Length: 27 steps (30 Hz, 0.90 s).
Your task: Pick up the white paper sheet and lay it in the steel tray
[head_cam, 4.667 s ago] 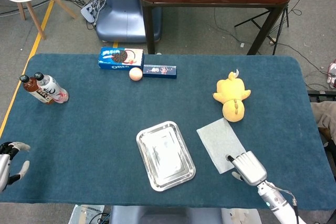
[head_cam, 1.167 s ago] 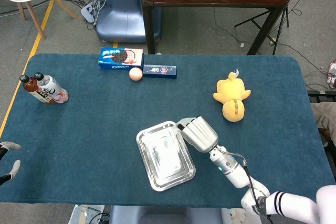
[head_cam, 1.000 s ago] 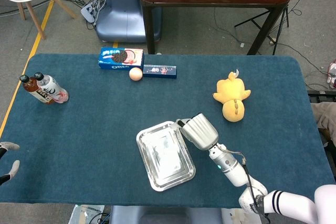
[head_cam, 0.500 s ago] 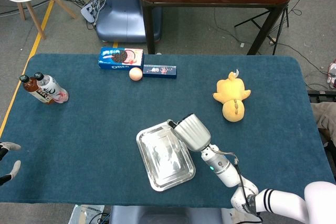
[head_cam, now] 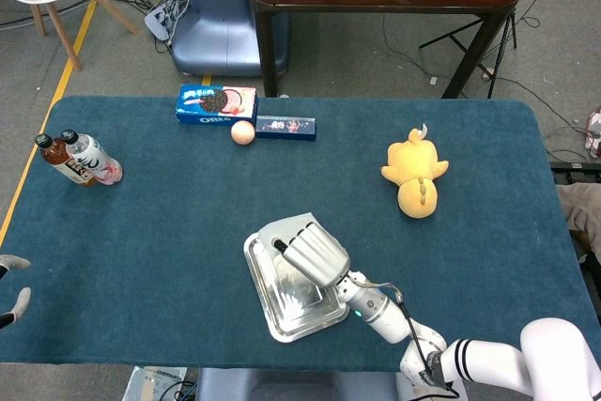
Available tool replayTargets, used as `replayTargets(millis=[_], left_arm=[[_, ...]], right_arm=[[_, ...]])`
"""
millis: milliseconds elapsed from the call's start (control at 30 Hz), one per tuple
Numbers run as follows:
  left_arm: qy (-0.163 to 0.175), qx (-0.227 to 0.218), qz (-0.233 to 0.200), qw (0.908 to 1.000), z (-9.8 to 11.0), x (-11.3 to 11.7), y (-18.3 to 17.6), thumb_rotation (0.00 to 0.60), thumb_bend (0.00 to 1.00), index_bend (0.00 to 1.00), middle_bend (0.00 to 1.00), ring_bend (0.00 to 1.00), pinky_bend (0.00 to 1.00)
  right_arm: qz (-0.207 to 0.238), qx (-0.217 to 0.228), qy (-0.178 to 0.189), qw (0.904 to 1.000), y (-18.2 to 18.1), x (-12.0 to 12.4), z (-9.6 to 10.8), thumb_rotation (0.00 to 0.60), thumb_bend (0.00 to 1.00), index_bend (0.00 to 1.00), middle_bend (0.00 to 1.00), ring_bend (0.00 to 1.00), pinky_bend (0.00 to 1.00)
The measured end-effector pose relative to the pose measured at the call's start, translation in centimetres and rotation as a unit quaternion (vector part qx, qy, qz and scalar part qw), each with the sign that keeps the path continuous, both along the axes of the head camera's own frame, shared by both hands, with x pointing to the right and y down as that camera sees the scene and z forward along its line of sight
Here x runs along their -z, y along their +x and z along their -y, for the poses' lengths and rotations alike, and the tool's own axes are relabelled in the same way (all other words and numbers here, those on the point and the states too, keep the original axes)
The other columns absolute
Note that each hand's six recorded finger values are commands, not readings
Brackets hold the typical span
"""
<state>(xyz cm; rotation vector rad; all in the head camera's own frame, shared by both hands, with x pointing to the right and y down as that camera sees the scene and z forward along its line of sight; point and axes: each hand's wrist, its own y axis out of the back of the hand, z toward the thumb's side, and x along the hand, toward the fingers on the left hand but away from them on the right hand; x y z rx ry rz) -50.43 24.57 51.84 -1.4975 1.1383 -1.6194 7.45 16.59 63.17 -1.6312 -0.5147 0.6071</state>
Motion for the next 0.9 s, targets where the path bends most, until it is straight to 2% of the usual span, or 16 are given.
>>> replayTargets(millis=[433, 900], left_arm=[[-0.002, 0.000, 0.005, 1.0000, -0.1, 0.1, -0.1, 0.600, 0.35, 0.39, 0.34, 0.24, 0.38], [-0.005, 0.002, 0.007, 1.0000, -0.1, -0.1, -0.1, 0.600, 0.35, 0.39, 0.34, 0.24, 0.38]], right_arm=[[-0.001, 0.027, -0.029, 0.9992, 0.5, 0.7, -3.6, 0.600, 0.50, 0.65, 1.00, 1.00, 1.00], [-0.012, 0.015, -0.046, 0.9987, 1.4, -0.5, -5.3, 0.600, 0.50, 0.65, 1.00, 1.00, 1.00]])
